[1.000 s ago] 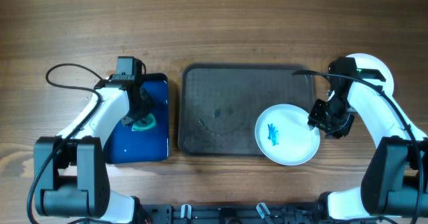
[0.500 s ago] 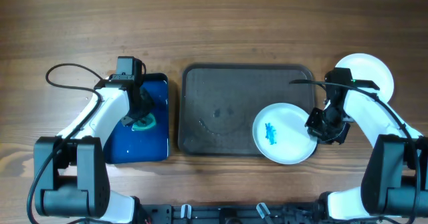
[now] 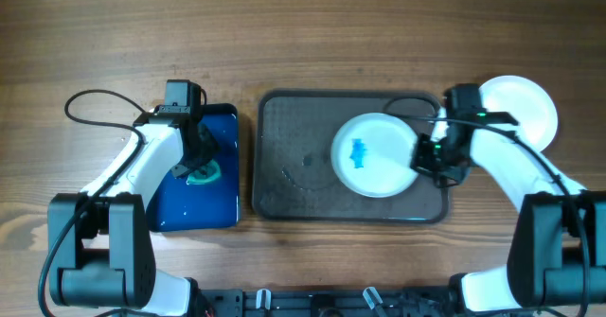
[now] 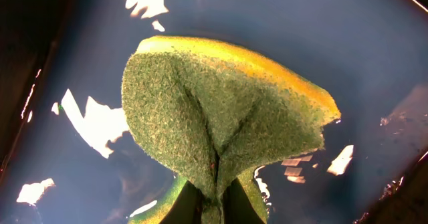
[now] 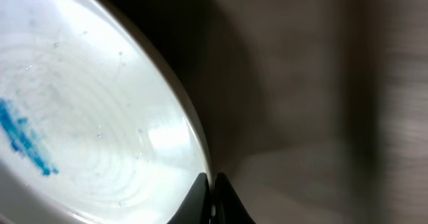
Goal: Clean dirty plates on tray and stack at the side
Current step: 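Grip the rim of the last blue-smeared plate and pull it left, then lift the sponge from the blue tray with the left gripper toward the plate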
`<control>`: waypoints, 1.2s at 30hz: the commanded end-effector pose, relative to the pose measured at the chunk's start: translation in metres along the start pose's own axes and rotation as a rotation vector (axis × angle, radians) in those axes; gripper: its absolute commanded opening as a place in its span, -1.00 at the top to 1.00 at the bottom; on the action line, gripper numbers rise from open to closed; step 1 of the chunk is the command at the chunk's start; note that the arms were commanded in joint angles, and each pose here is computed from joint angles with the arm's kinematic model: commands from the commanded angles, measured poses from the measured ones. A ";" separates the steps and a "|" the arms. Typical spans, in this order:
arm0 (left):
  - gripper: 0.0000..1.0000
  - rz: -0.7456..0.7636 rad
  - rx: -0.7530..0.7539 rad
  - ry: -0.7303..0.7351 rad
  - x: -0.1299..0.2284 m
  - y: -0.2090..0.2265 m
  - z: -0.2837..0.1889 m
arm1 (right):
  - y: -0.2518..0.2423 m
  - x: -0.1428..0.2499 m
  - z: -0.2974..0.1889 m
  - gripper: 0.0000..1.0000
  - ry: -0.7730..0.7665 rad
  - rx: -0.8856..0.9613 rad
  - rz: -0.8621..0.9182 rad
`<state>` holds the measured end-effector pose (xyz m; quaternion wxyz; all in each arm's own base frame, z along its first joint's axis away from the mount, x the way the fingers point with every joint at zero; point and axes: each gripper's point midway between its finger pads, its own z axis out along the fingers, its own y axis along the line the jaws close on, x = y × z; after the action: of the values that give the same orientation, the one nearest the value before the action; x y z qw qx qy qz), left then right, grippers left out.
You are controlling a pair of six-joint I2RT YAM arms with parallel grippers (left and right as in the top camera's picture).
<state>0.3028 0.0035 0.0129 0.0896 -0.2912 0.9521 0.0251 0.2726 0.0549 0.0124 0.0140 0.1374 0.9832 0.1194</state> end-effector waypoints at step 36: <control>0.92 0.160 -0.254 -0.738 -0.060 0.025 -0.167 | 0.056 0.001 0.010 0.91 -0.044 -0.099 -0.200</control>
<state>0.3118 0.0274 0.1678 0.3585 -0.1959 0.8939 0.1845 0.2899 0.1056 0.0182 0.0608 0.0538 0.9845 0.1554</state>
